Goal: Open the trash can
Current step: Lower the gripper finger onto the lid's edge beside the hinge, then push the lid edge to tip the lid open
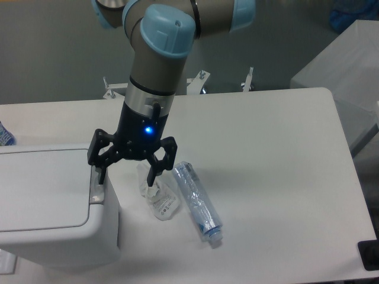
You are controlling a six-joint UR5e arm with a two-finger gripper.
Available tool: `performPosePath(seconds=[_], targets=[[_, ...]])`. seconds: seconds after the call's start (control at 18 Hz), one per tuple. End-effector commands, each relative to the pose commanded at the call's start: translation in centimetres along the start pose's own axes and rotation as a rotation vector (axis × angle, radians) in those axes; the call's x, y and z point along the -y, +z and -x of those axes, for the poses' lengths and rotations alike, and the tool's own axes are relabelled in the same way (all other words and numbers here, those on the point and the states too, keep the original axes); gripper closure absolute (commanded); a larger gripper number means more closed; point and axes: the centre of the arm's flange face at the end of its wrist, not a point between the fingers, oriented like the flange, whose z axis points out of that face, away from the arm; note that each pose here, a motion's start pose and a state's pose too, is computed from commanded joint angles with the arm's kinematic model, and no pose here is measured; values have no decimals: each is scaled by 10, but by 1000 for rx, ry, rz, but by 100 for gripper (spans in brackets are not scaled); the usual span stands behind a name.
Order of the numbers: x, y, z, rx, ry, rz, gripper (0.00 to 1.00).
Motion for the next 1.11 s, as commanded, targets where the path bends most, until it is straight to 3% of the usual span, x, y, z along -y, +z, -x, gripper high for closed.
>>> performPosePath(seconds=[1.11], targets=[[-3, 7, 4, 3, 0, 13, 0]])
